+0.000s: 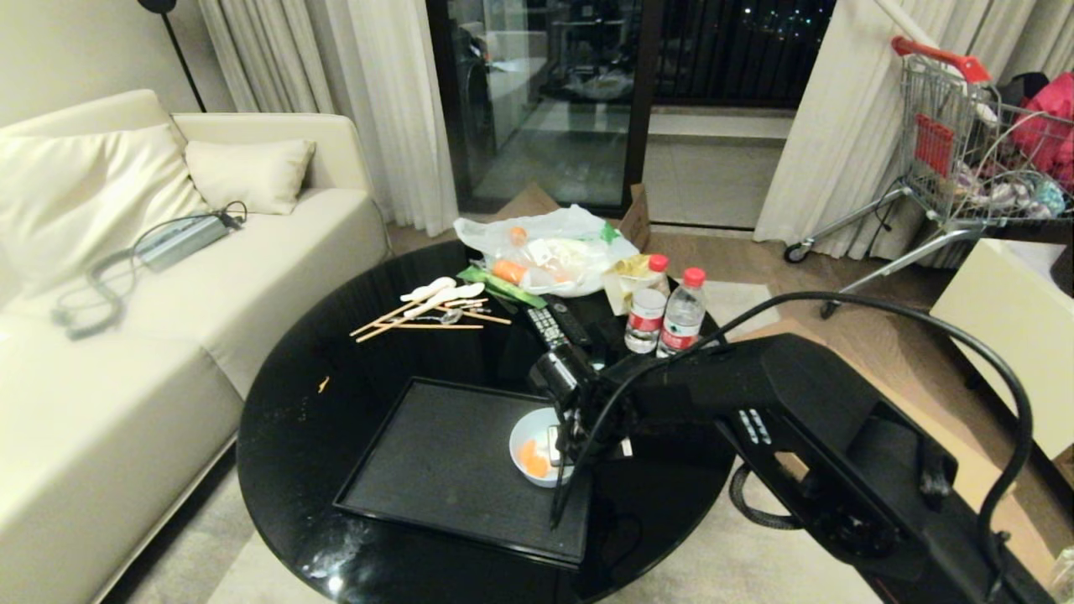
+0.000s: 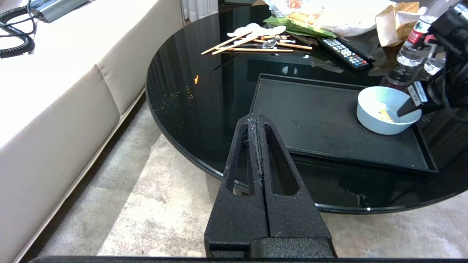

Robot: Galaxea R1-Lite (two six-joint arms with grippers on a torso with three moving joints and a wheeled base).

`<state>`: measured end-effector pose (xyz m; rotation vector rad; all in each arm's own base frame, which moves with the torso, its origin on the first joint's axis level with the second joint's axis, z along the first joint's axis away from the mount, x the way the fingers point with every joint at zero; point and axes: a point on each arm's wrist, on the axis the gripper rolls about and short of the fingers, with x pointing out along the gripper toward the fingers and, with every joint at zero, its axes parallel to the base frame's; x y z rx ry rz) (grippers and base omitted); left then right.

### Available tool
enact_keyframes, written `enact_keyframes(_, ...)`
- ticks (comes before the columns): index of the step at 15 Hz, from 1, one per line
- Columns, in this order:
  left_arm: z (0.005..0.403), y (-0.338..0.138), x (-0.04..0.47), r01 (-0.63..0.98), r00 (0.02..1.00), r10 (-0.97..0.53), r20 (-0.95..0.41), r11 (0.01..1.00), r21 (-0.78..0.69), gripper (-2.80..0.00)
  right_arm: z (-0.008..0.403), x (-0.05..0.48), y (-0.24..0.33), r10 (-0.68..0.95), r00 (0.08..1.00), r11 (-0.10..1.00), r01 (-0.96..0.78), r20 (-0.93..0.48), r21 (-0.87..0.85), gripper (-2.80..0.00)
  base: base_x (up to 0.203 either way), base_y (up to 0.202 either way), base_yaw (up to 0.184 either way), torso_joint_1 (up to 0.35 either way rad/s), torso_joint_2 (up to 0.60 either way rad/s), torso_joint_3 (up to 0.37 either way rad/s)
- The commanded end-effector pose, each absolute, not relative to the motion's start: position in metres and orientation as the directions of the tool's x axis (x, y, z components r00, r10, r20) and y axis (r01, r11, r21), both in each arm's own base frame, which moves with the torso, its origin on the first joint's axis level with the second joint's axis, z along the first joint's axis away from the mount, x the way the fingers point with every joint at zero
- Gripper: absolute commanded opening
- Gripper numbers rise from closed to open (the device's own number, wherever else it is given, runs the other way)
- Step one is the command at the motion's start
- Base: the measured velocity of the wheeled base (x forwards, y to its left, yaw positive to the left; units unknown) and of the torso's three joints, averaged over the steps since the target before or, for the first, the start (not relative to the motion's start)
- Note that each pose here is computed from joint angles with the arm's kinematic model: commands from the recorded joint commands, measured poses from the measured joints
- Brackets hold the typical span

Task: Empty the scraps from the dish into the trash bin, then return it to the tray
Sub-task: Pick up the bowl with leftover food

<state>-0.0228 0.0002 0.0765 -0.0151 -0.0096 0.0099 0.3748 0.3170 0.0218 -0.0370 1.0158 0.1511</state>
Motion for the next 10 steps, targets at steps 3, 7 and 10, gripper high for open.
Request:
enact_keyframes(3, 0.077, 0.0, -0.023, -0.011, 1.0, 0.011, 0.011, 1.0, -0.015, -2.8, 0.012, 0.377, 0.318, 0.105, 0.515, 0.989, -0.141, -0.851, 0.036, -2.8, 0.0, 0.0, 0.0, 0.0, 0.0, 0.0)
enact_keyframes(7, 0.077, 0.0, -0.023, -0.011, 1.0, 0.011, 0.011, 1.0, -0.015, -2.8, 0.013, 0.377, 0.318, 0.106, 0.516, 0.989, -0.142, -0.85, 0.037, -2.8, 0.0, 0.0, 0.0, 0.0, 0.0, 0.0)
enact_keyframes(10, 0.077, 0.0, -0.023, -0.011, 1.0, 0.011, 0.011, 1.0, -0.015, -2.8, 0.026, 0.375, 0.317, 0.114, 0.526, 0.989, -0.142, -0.843, 0.045, -2.8, 0.0, 0.0, 0.0, 0.0, 0.0, 0.0)
